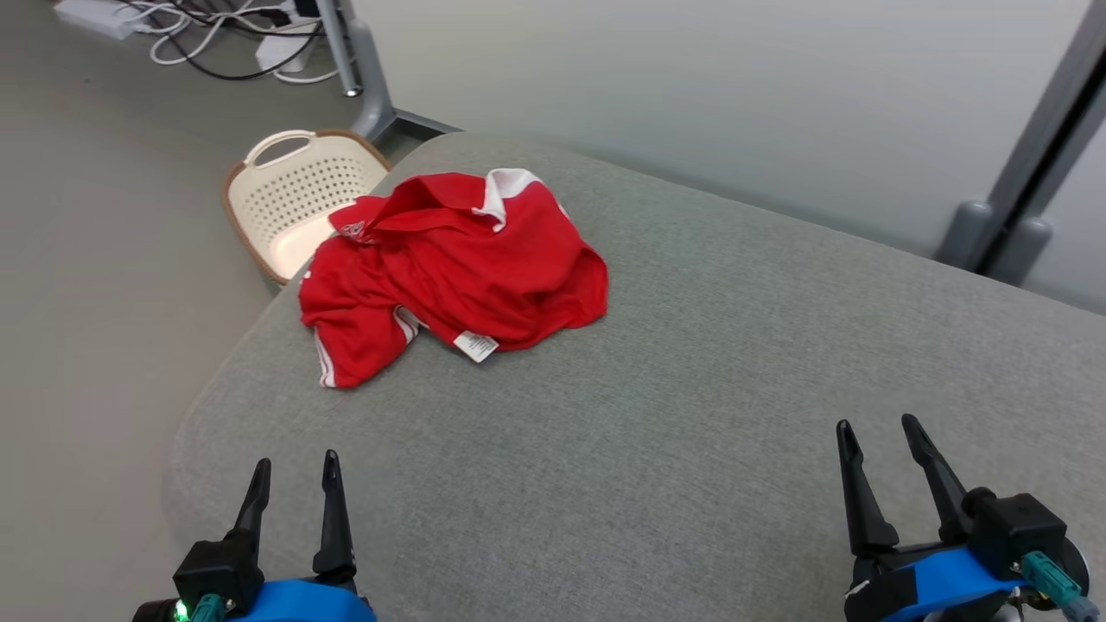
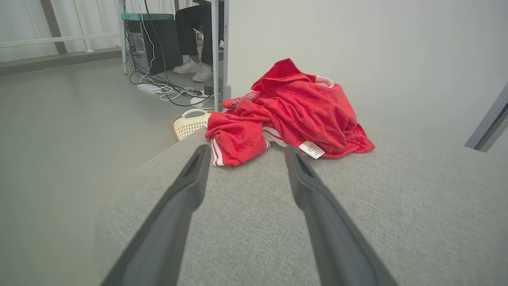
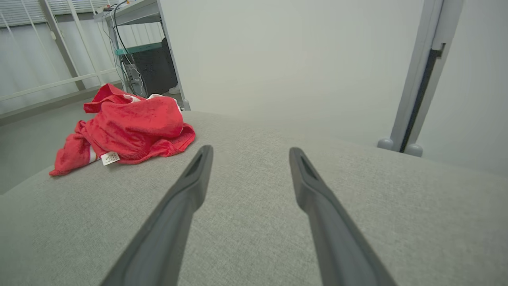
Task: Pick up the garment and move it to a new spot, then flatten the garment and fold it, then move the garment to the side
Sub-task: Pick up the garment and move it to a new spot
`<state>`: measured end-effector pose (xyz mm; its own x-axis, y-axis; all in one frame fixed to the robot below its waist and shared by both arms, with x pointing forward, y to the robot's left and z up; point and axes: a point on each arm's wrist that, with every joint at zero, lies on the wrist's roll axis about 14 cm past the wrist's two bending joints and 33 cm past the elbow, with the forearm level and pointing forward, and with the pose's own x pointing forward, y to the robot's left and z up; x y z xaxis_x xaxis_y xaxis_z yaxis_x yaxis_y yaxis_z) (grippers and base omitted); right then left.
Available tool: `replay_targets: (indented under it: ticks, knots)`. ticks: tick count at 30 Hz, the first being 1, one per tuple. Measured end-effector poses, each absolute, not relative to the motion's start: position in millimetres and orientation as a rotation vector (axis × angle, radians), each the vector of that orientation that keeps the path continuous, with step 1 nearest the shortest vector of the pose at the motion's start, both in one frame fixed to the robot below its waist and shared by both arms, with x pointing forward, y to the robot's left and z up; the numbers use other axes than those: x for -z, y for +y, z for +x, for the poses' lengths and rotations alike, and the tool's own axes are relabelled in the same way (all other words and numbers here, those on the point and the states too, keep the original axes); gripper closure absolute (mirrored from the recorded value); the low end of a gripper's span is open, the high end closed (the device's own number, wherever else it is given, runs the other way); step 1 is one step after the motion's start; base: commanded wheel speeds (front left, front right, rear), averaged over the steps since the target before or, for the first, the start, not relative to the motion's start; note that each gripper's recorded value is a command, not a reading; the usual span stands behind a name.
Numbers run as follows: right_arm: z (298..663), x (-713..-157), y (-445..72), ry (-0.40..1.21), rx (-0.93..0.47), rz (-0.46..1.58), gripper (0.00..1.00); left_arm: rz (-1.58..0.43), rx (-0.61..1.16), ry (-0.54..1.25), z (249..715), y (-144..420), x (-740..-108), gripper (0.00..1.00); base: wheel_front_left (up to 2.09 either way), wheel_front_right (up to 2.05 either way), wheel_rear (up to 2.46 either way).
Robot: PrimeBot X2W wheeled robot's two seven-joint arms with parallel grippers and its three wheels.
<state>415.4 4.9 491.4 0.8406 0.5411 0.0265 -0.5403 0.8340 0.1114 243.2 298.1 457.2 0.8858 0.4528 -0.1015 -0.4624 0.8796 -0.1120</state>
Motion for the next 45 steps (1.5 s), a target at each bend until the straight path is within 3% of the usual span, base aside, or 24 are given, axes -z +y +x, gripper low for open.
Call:
replay_targets:
  ticks: [9, 22, 31, 39, 45]
  knots:
    - [411, -493, 51, 0.013, -0.7, 0.123, 0.0, -0.136, -0.603, 0.062, 213, 320, -460, 0.0, 0.0, 0.0, 0.0]
    - [418, -488, 45, 0.022, -0.676, 0.125, 0.0, -0.134, -0.605, 0.056, 216, 323, -464, 0.0, 0.0, 0.0, 0.0]
    - [427, -479, 34, 0.035, -0.64, 0.139, 0.0, -0.124, -0.52, 0.003, 272, 355, -523, 0.0, 0.0, 0.0, 0.0]
    - [438, -470, 17, 0.049, -0.589, 0.151, 0.0, -0.155, -0.441, 0.063, 341, 389, -569, 0.0, 0.0, 0.0, 0.0]
    - [451, -460, -11, 0.058, -0.511, 0.144, 0.0, -0.261, -0.414, 0.171, 392, 406, -565, 0.0, 0.0, 0.0, 0.0]
